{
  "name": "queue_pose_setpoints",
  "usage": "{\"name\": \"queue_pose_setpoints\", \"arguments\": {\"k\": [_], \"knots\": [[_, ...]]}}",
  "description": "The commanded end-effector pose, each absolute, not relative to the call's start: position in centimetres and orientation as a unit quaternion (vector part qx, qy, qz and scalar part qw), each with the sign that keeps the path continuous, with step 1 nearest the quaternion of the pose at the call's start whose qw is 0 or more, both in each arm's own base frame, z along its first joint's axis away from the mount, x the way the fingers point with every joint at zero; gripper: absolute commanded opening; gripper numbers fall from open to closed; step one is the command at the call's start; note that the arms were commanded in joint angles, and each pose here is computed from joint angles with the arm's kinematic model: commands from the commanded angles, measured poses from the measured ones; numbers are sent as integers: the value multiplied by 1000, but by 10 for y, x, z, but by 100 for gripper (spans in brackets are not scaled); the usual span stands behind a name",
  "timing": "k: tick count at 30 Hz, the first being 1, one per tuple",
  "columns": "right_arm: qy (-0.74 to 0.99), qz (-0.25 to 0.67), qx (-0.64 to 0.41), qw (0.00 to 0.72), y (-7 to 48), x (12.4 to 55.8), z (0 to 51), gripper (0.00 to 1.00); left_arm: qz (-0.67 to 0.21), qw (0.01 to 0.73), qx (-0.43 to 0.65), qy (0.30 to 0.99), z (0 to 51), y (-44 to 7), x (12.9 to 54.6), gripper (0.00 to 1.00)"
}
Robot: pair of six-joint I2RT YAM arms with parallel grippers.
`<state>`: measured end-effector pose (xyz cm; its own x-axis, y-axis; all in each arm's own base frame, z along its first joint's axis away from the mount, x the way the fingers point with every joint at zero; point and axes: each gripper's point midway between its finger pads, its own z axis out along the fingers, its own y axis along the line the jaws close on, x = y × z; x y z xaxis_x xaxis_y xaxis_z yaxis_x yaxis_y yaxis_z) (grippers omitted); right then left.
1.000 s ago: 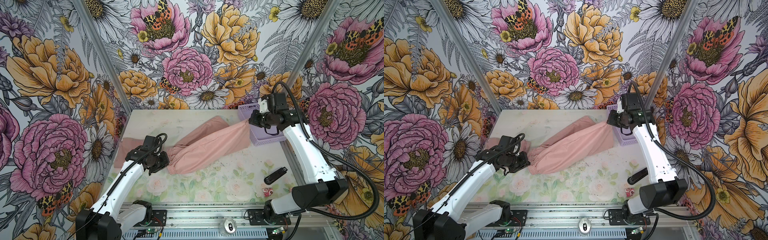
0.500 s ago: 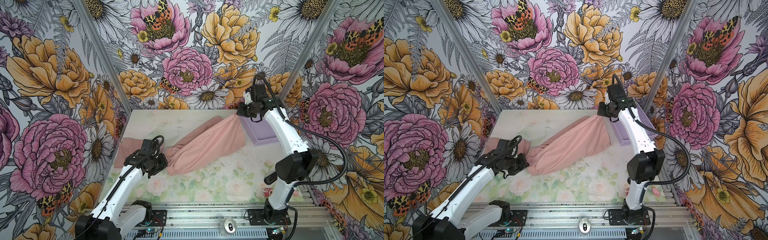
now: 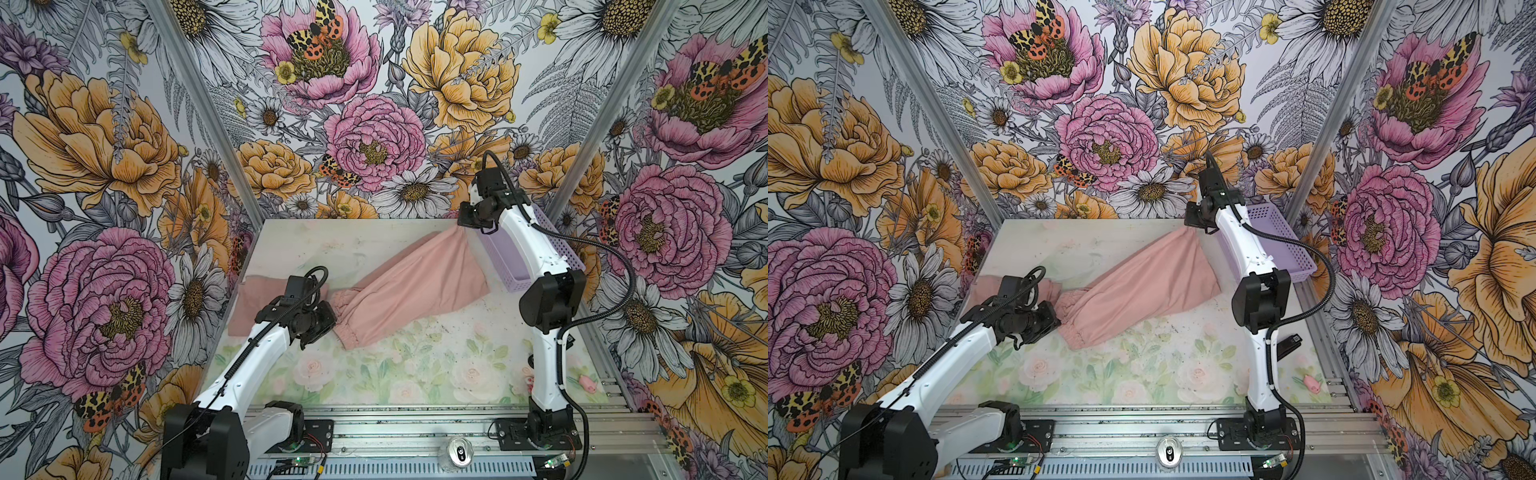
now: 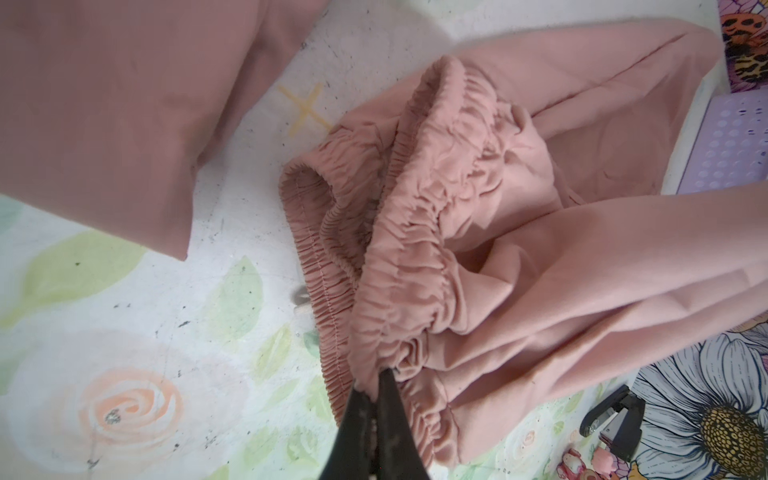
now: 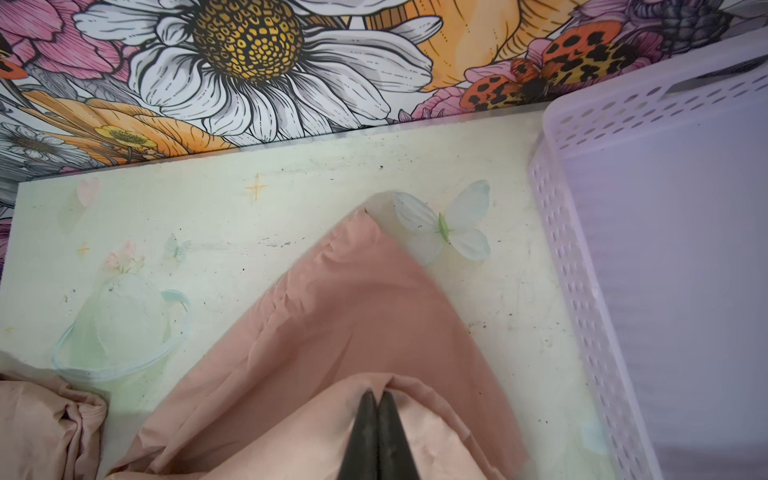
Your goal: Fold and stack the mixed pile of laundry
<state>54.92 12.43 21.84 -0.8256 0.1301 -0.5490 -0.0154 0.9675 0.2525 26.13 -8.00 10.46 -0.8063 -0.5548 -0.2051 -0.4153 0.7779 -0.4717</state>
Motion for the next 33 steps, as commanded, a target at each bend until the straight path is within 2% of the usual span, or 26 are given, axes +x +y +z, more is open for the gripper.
{"name": "queue_pose_setpoints", "arguments": {"k": [1, 6, 12, 26, 33], "knots": [[939, 112, 34, 323, 121, 568, 224, 0, -201, 184, -269, 924, 99, -72, 270, 0], [937, 115, 28, 329, 130, 583, 216, 0, -197, 185, -270, 924, 92, -68, 278, 0], [927, 119, 32, 354, 133, 594, 229, 0, -199, 190, -271, 922, 96, -64, 285, 0], [916, 127, -2, 380, 125, 529, 320, 0, -224, 206, -264, 915, 134, -67, 273, 0], [919, 123, -17, 374, 127, 536, 310, 0, -212, 191, -262, 922, 123, -65, 268, 0]]}}
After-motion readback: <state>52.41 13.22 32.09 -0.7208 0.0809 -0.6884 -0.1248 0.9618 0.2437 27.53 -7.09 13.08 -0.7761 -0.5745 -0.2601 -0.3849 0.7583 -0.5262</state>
